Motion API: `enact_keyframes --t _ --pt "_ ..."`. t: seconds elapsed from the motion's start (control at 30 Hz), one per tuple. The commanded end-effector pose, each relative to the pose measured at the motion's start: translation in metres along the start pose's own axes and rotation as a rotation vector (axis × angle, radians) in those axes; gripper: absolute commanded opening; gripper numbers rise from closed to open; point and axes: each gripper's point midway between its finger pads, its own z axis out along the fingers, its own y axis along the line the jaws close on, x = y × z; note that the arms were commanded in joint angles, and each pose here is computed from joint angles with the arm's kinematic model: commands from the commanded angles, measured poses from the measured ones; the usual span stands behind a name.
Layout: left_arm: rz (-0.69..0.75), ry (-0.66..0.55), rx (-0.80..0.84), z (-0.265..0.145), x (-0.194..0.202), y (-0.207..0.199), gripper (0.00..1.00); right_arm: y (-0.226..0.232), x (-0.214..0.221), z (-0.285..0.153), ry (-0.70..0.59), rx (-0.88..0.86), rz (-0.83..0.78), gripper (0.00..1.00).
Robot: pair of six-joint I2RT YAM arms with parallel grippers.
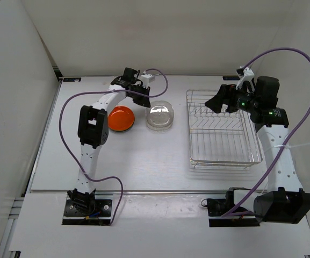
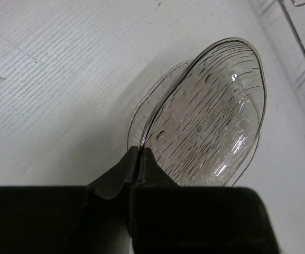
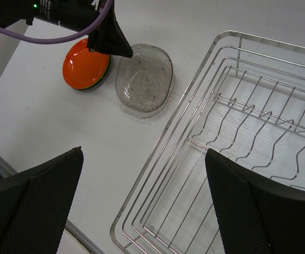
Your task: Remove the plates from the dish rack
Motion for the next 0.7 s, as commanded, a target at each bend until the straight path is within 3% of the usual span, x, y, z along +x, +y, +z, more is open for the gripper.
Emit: enact_keyframes --t 0.0,0.4,0.67 --pt "0.003 -0.013 -0.013 0.002 -0.004 0.001 0.1 0.011 -0.019 -0.012 -0.056 -0.015 -0.043 0.99" --pt "-0.002 -0.004 -0.021 -0.002 0.0 0.0 0.22 0.012 -0.017 -0.011 -0.055 -0.025 -0.043 0.99" --pt "0.023 -0.043 -0.036 -0.012 -0.018 -0.002 0.41 0.011 -0.016 -0.013 -0.057 -0.026 -0.04 0.99"
